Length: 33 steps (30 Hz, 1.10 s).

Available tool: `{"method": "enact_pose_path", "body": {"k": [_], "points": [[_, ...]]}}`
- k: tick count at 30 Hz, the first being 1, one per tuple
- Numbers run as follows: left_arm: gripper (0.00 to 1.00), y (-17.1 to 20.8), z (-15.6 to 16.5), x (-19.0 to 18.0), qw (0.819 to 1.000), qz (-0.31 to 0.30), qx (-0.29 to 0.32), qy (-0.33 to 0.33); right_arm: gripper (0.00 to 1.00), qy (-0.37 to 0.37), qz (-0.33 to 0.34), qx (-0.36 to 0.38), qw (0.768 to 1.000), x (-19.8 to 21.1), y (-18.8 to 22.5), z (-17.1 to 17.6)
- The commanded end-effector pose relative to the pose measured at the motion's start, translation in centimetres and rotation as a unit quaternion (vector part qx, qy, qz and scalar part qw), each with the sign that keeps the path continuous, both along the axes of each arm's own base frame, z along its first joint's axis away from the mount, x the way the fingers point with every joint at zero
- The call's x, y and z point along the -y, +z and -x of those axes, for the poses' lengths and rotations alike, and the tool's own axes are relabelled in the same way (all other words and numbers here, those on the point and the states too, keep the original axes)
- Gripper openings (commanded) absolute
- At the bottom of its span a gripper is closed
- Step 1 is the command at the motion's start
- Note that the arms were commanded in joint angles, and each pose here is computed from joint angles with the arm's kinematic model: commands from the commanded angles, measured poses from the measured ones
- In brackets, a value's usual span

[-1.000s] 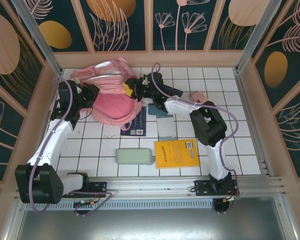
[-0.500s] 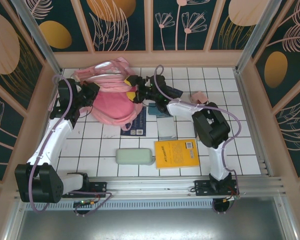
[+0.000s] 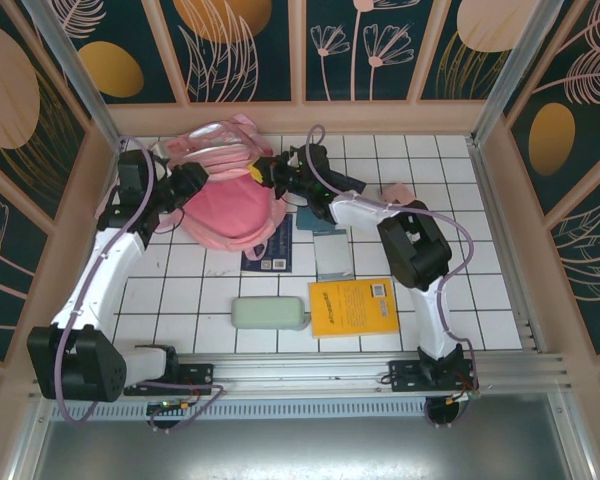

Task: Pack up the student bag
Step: Unzip the student bag at the top-left of the table, then adjust the student bag at the top-left of the table.

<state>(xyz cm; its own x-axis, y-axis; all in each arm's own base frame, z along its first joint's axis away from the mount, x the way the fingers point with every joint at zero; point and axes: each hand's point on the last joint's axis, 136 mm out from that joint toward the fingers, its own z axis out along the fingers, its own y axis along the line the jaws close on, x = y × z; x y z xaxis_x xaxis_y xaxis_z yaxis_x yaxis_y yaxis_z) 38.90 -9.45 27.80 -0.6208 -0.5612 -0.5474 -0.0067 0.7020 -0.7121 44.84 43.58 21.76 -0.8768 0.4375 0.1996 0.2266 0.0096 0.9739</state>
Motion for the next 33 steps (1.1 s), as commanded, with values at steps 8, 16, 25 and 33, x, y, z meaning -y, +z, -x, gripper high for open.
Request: {"method": "enact_pose_path", "body": {"k": [8,16,25,33], "points": [[0.70,4.3,0.7,2.4,0.936,-0.319,0.086,-0.123,0.00,0.023,0.018,0.032,0.999,0.6,1.8,-0.7],[0.77,-1.3,0.4,5.9,0.827,-0.530,0.036,-0.181,0.00,0.035,0.028,0.025,0.999,1.4,1.3,-0.5],[0.85,-6.0,1.3,5.2,0.749,-0.636,0.000,-0.185,0.00,0.032,0.023,0.014,0.999,2.3,0.8,-0.7],[0.83,-7.6,0.8,3.1,0.716,-0.683,-0.015,-0.143,0.00,0.036,0.012,0.019,0.999,1.8,2.0,-0.8]]}}
